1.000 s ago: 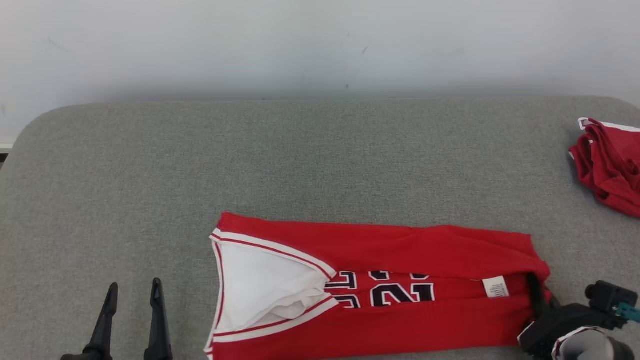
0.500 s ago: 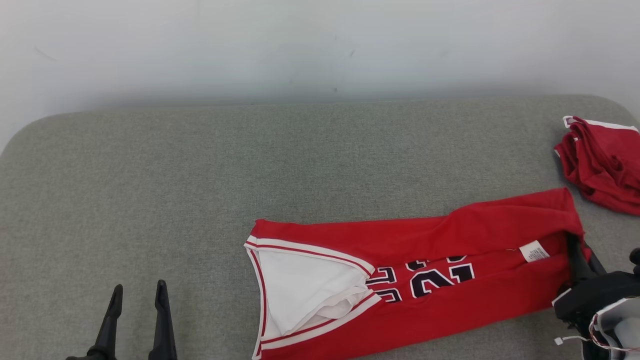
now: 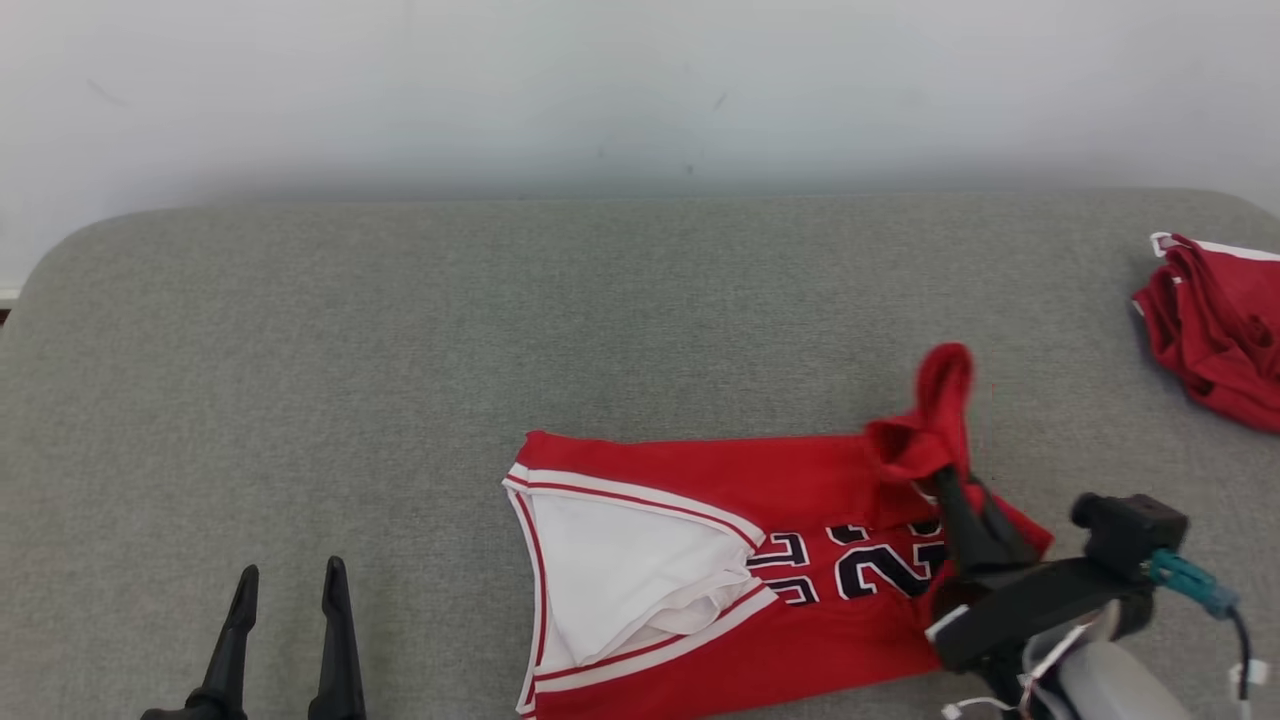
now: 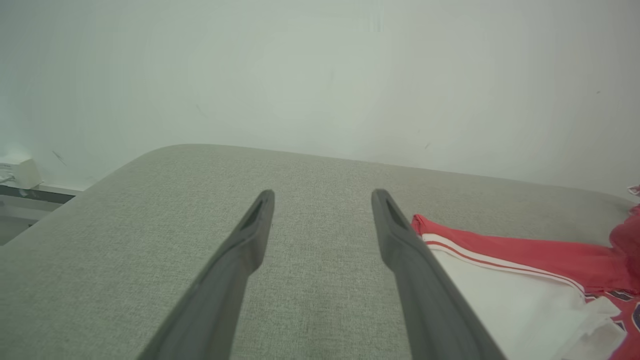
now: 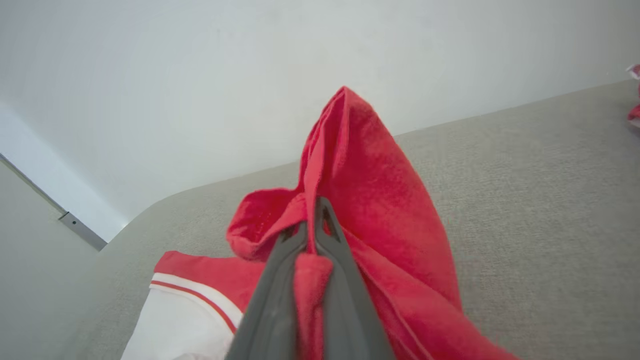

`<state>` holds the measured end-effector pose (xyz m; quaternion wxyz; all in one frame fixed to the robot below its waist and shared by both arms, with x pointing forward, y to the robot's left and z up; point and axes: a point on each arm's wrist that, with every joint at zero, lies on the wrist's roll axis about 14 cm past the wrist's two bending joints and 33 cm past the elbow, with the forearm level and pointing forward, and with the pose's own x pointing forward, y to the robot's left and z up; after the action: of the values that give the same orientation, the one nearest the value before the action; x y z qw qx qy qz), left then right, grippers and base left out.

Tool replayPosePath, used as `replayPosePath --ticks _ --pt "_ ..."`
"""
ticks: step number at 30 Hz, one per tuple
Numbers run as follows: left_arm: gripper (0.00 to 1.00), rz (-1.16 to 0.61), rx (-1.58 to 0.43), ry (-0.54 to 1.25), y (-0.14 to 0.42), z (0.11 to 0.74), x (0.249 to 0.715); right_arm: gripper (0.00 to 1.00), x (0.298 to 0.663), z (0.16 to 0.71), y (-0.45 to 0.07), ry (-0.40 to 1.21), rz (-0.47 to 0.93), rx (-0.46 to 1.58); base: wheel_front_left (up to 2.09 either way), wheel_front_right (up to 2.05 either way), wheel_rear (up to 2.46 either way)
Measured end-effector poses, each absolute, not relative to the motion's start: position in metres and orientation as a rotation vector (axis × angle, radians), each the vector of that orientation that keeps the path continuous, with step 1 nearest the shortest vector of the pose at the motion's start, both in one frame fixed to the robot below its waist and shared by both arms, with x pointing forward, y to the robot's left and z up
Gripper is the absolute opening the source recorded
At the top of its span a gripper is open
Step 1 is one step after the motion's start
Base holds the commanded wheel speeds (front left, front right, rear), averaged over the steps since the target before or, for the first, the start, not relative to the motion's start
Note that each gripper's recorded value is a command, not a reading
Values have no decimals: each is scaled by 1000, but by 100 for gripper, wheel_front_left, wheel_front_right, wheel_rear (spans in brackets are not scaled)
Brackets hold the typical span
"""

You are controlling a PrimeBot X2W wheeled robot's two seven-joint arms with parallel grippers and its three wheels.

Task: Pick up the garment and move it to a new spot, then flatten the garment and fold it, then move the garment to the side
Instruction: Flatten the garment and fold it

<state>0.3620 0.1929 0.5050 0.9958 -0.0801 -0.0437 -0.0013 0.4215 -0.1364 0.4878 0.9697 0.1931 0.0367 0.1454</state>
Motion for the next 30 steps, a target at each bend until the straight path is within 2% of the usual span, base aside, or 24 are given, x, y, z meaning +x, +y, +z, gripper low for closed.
replayPosePath --ticks 16,28,29,30 --pt "100 80 -171 -89 214 505 347 0 406 493 22 160 661 455 0 0 0" --pt "100 137 -174 -78 228 502 337 0 392 451 78 320 779 398 0 0 0" --pt "100 138 -175 -75 228 501 337 47 389 450 81 329 787 408 0 0 0" --pt "100 137 -177 -72 227 500 337 100 387 450 84 330 797 410 0 0 0"
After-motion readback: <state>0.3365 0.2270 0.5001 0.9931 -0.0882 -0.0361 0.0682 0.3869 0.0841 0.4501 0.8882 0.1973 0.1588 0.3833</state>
